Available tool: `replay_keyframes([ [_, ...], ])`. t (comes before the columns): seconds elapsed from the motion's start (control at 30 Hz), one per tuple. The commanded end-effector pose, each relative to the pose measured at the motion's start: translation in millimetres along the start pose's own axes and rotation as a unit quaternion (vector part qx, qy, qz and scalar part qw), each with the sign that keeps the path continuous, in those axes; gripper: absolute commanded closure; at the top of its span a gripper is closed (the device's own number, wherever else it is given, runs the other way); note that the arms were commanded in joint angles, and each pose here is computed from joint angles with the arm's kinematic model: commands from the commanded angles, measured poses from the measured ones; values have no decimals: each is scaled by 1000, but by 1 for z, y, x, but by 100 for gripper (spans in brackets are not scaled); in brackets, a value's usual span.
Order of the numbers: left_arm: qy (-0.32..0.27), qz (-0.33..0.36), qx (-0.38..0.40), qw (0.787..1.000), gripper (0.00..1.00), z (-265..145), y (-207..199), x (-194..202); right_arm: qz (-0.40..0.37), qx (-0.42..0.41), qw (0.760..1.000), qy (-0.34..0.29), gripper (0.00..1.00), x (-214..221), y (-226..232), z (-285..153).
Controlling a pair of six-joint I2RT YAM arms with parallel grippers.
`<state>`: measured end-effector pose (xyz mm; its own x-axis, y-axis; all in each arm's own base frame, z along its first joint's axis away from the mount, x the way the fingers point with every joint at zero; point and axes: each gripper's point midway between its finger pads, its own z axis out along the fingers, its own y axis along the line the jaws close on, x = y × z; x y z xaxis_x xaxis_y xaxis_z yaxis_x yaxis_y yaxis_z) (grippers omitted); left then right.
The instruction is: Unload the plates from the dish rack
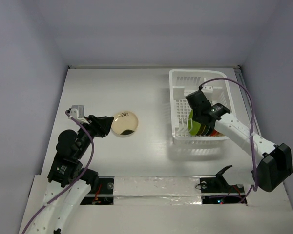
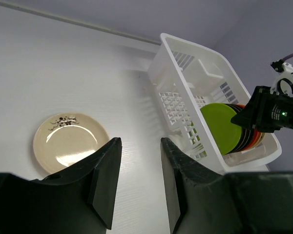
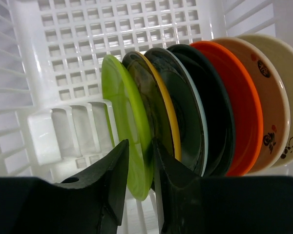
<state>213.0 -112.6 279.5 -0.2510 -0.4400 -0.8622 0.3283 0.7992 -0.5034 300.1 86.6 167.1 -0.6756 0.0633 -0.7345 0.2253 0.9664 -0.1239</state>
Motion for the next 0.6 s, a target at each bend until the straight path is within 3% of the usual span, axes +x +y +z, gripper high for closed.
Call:
replay_keyframes([
  [0.0, -18, 2, 16, 1000, 65, -1, -6, -8, -2, 14, 1000, 3, 71, -5, -3, 0],
  [0.23, -17, 2, 22, 1000, 65, -1, -8, -7, -26, 59, 998, 15, 94, -14, -15, -3],
  [0.57, -22, 3, 26, 999, 65, -3, -10, -9, -82, 78, 994, 3, 100, -35, -16, -21],
])
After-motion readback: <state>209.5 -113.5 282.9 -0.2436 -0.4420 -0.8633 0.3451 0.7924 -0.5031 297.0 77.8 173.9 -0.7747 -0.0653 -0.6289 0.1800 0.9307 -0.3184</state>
